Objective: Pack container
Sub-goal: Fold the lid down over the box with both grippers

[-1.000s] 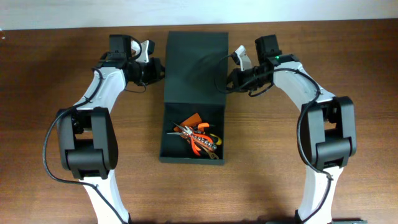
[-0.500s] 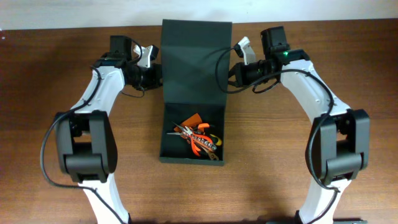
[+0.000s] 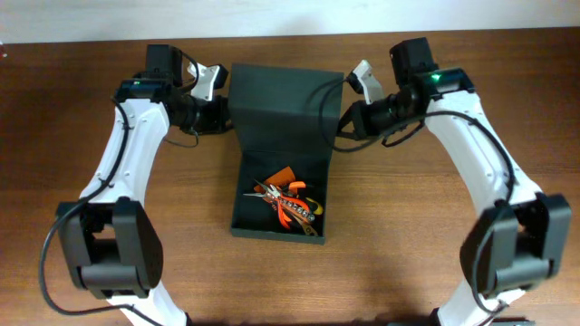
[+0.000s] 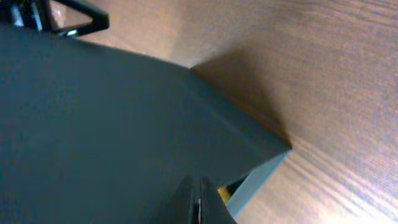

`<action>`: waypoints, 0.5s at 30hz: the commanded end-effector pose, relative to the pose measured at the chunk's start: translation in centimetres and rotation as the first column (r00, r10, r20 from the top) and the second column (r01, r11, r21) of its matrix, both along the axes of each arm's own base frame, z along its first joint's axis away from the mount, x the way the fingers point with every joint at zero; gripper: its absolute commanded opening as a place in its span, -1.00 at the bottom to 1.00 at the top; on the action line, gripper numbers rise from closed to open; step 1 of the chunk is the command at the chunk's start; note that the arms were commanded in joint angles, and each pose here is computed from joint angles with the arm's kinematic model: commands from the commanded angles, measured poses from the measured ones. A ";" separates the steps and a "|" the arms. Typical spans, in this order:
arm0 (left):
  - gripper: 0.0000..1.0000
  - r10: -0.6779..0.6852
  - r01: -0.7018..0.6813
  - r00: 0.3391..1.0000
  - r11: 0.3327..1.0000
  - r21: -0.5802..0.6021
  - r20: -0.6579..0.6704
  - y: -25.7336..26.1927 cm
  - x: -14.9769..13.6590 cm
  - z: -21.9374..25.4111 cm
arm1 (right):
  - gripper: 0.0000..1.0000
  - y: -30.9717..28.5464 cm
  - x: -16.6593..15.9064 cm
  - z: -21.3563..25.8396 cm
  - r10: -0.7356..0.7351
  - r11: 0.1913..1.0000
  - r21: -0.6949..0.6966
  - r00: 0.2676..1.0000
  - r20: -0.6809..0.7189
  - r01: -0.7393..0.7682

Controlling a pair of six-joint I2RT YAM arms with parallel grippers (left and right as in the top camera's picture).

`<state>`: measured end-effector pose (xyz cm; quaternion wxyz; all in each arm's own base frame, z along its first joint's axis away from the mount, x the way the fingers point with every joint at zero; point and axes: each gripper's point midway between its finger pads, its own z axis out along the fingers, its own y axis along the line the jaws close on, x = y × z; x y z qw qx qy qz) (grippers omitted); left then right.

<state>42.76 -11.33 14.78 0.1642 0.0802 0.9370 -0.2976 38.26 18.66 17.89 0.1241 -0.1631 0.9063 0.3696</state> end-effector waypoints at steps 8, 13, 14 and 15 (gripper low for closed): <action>-0.97 -0.051 0.047 0.998 0.995 0.093 0.045 0.9 -2.4 3.1 | -0.93 -0.6 -4.3 4.9 0.083 0.996 -0.041 0.992 0.091 -0.080; -0.96 -0.063 0.058 0.997 0.991 0.119 0.042 1.3 -3.9 4.1 | -0.93 -1.0 -6.1 5.8 0.110 0.993 -0.053 0.990 0.088 -0.106; -0.97 -0.063 0.057 0.997 0.991 0.123 0.041 1.3 -4.1 4.3 | -0.93 -1.0 -6.4 5.9 0.113 0.993 -0.055 0.990 0.084 -0.109; -0.97 -0.069 0.063 0.997 0.990 0.124 0.045 1.3 -4.4 4.6 | -0.93 -1.1 -6.7 6.0 0.113 0.992 -0.058 0.991 0.077 -0.108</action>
